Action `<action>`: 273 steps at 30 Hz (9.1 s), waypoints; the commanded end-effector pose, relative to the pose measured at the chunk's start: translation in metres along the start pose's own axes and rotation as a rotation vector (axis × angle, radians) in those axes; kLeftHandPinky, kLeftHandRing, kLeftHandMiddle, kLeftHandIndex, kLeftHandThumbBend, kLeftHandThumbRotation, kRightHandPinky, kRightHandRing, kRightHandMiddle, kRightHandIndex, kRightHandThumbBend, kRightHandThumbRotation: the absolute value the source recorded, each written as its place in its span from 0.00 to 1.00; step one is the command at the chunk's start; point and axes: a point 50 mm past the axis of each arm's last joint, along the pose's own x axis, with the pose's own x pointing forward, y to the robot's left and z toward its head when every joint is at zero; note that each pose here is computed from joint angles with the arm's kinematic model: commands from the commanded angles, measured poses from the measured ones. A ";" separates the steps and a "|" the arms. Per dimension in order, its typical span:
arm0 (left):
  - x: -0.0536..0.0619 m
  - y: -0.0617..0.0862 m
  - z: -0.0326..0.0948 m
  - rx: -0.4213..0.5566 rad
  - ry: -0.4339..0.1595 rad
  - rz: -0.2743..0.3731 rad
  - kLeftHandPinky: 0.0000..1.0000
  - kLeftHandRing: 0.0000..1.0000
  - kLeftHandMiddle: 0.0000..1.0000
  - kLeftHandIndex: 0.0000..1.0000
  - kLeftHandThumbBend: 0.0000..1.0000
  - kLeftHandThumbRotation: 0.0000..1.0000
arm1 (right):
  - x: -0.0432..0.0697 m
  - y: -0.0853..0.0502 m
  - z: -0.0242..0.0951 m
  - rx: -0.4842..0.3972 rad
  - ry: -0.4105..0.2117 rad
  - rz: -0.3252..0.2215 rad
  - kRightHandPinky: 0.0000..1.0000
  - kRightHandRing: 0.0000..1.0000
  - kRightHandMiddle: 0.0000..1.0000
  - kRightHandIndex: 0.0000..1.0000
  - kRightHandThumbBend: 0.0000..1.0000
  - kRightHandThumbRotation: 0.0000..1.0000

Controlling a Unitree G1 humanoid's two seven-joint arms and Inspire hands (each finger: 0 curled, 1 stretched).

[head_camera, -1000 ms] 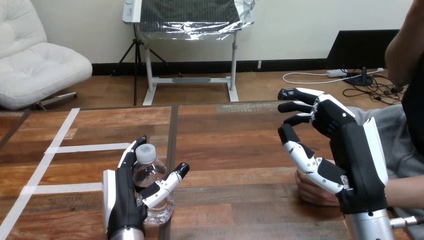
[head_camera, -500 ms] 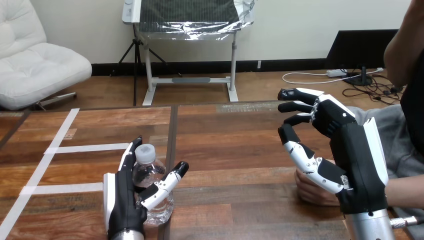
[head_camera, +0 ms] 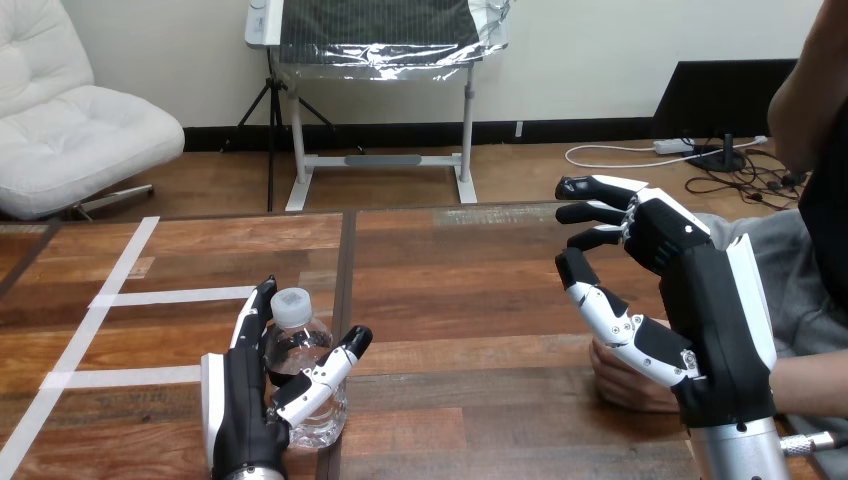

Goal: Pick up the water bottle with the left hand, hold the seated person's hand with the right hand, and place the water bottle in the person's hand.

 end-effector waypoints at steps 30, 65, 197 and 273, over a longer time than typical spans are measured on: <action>0.017 -0.003 0.007 0.076 -0.025 0.042 0.58 0.62 0.65 0.65 0.80 0.05 | 0.021 -0.003 0.015 -0.005 -0.113 0.010 0.56 0.69 0.74 0.69 0.42 0.17; 0.024 -0.010 0.004 0.242 -0.076 0.015 0.35 0.39 0.43 0.44 0.74 0.00 | 0.020 -0.003 0.017 -0.009 -0.114 0.007 0.57 0.68 0.74 0.68 0.44 0.18; -0.014 -0.021 0.075 -0.132 -0.442 -0.128 0.33 0.38 0.43 0.45 0.69 0.00 | 0.034 -0.069 0.020 -0.737 0.260 0.428 0.70 0.81 0.85 0.79 0.75 0.04; -0.013 -0.018 0.073 -0.136 -0.439 -0.130 0.36 0.39 0.44 0.45 0.67 0.00 | 0.052 -0.113 -0.025 -1.102 0.746 0.593 0.85 0.90 0.89 0.85 0.79 0.00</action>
